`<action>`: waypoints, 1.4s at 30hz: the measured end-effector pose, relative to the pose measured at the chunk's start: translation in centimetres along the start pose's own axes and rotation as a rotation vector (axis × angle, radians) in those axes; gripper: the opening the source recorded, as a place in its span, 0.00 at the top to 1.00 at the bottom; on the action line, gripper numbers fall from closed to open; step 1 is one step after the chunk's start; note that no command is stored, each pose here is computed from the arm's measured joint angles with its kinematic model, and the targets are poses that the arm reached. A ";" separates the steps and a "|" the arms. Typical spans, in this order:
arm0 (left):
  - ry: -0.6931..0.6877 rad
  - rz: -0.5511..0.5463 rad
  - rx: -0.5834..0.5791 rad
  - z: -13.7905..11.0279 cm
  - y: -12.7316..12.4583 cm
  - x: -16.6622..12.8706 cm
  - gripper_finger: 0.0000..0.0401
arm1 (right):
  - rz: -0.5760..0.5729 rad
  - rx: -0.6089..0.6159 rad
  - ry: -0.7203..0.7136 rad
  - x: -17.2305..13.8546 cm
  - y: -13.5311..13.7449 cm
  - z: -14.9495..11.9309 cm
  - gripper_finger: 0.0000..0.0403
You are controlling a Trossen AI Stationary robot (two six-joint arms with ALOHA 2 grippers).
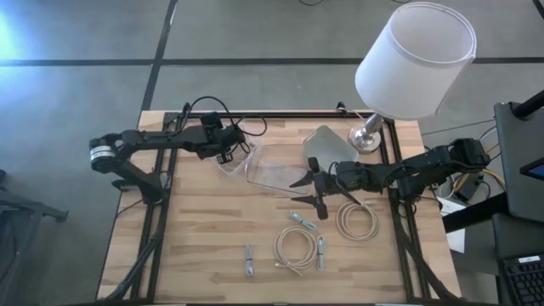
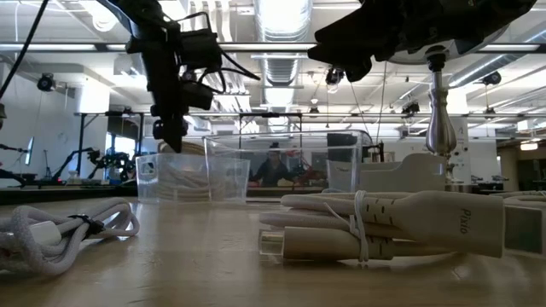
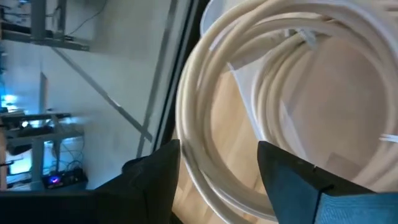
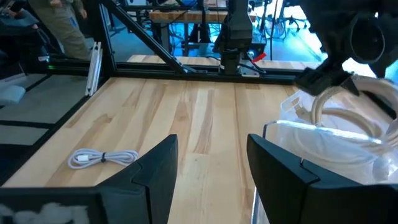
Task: Pick & Place USB Port
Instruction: Put the purple USB cable into the transparent bin
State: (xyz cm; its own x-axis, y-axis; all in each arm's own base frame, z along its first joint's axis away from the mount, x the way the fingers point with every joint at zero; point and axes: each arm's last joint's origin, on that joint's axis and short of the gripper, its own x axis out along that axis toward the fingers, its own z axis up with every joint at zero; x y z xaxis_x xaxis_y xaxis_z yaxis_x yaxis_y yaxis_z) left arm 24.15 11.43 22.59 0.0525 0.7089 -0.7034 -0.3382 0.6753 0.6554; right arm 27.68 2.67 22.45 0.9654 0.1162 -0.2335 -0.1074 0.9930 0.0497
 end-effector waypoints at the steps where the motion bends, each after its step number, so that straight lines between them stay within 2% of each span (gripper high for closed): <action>1: 0.000 -0.002 0.005 0.0 0.0 -0.1 0.46 | 0.000 0.020 0.007 0.0 0.0 -0.1 0.53; 6: -0.045 -0.015 0.024 0.8 -0.1 -1.1 0.46 | -0.004 0.064 0.048 0.0 0.0 -0.5 0.53; 10: -0.100 -0.077 0.021 1.5 -0.2 -2.2 0.46 | -0.004 0.062 0.050 0.0 0.0 -0.5 0.53; 14: -0.175 -0.162 0.004 1.9 -0.4 -3.7 0.46 | -0.003 0.062 0.056 0.0 0.0 -0.5 0.53; 21: -0.331 -0.368 0.039 1.7 -1.8 -6.9 0.46 | -0.009 0.072 0.120 0.0 0.0 -1.2 0.53; 26: -0.465 -0.535 0.108 1.2 -3.3 -10.2 0.46 | -0.011 0.074 0.140 0.3 -0.1 -1.6 0.53; 35: -0.651 -0.663 0.245 -0.1 -7.1 -15.5 0.46 | -0.014 0.072 0.171 0.8 -0.1 -2.4 0.53; 42: -0.721 -0.760 0.387 -2.4 -11.6 -16.7 0.46 | -0.012 0.058 0.154 1.1 -0.2 -2.5 0.53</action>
State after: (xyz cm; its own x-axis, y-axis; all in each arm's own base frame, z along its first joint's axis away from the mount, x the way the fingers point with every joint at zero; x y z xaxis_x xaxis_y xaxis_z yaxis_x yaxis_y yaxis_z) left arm 24.95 -8.73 26.03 0.6967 -0.0476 -0.7158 0.3222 0.9123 0.2529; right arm 28.22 2.71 19.79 0.9181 0.1110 -0.3805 -0.0779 0.9918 0.1013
